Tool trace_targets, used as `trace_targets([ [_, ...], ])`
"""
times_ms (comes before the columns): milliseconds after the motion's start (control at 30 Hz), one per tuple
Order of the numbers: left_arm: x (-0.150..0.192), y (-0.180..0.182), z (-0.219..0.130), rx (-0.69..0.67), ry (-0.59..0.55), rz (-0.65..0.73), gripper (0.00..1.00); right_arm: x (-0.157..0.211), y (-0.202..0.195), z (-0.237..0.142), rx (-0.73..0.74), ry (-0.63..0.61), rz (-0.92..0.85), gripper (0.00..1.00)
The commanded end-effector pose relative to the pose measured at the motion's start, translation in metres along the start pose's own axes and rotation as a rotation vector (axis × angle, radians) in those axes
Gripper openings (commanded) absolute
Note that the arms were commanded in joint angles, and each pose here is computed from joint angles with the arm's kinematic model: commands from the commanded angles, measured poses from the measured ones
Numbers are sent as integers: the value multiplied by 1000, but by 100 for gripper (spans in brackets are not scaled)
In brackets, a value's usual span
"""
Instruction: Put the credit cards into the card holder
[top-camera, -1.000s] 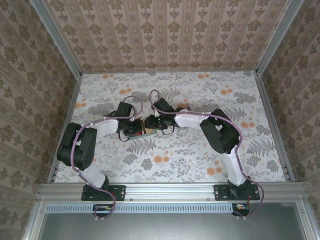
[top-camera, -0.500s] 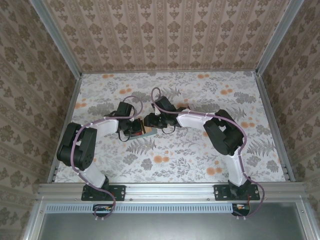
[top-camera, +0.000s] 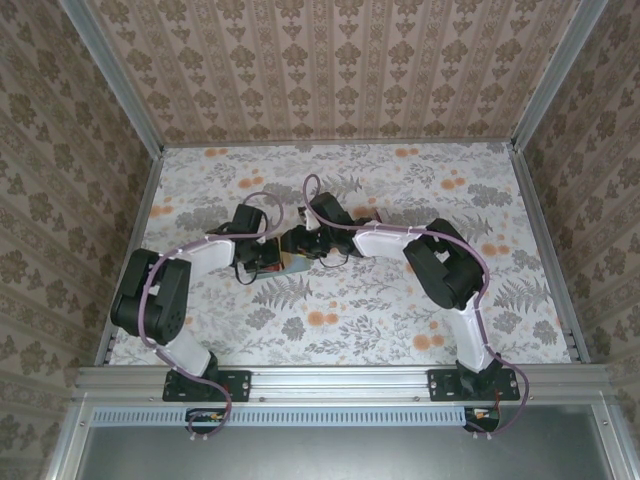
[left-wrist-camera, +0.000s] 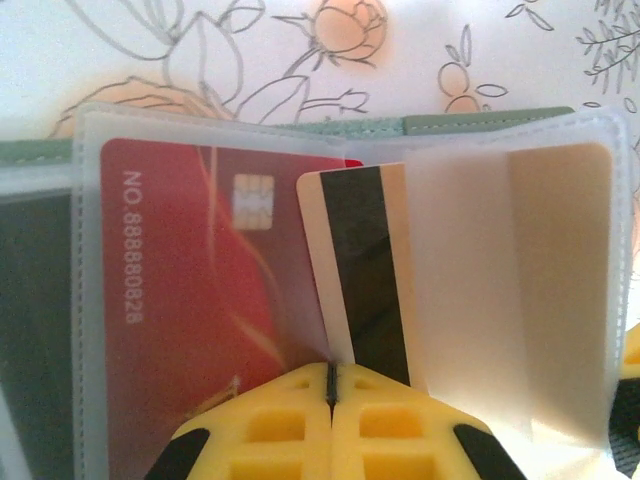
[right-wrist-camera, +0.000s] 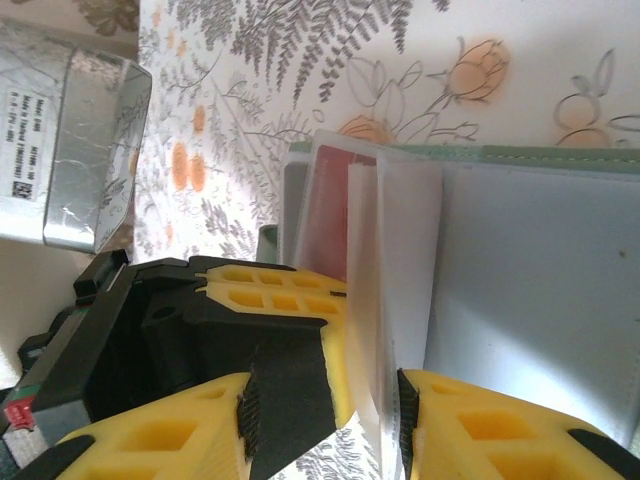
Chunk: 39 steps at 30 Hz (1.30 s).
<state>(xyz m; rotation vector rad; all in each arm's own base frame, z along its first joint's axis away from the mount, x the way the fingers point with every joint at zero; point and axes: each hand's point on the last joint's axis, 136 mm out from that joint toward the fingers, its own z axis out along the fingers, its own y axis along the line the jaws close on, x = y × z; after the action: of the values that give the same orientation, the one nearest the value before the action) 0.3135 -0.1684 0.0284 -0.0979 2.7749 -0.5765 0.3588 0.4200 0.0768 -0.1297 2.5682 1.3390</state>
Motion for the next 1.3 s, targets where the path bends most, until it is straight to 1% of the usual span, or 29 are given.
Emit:
trace_targets([
  [0,7,0,-6,-9,1,5,5,12,52,4,-213,50,-39,44],
  [100,4,0,-12,-2,-21,-3,8,10,61,2,-257,45,-38,44],
  [300,2,6,-26,-7,-71,-29,17,9,57,9,-267,46,-24,44],
  [400,4,15,-35,-24,-83,-49,20,11,58,16,-270,55,-25,44],
  [600,7,37,-56,-47,-126,-101,21,13,59,35,-278,81,-15,44],
  [700,11,51,-68,-65,-147,-139,23,16,59,43,-257,95,-24,44],
  [800,14,66,-82,-77,-179,-182,30,21,51,52,-191,111,-37,44],
  [900,16,74,-92,-77,-208,-207,32,23,46,53,-175,116,-35,44],
  [1033,13,66,-98,-30,-224,-189,32,18,54,37,-159,98,-71,45],
  [1167,4,50,-99,53,-239,-168,33,6,50,3,-42,39,-146,44],
  [1267,-2,35,-101,107,-247,-143,36,-5,36,-30,63,-15,-177,45],
])
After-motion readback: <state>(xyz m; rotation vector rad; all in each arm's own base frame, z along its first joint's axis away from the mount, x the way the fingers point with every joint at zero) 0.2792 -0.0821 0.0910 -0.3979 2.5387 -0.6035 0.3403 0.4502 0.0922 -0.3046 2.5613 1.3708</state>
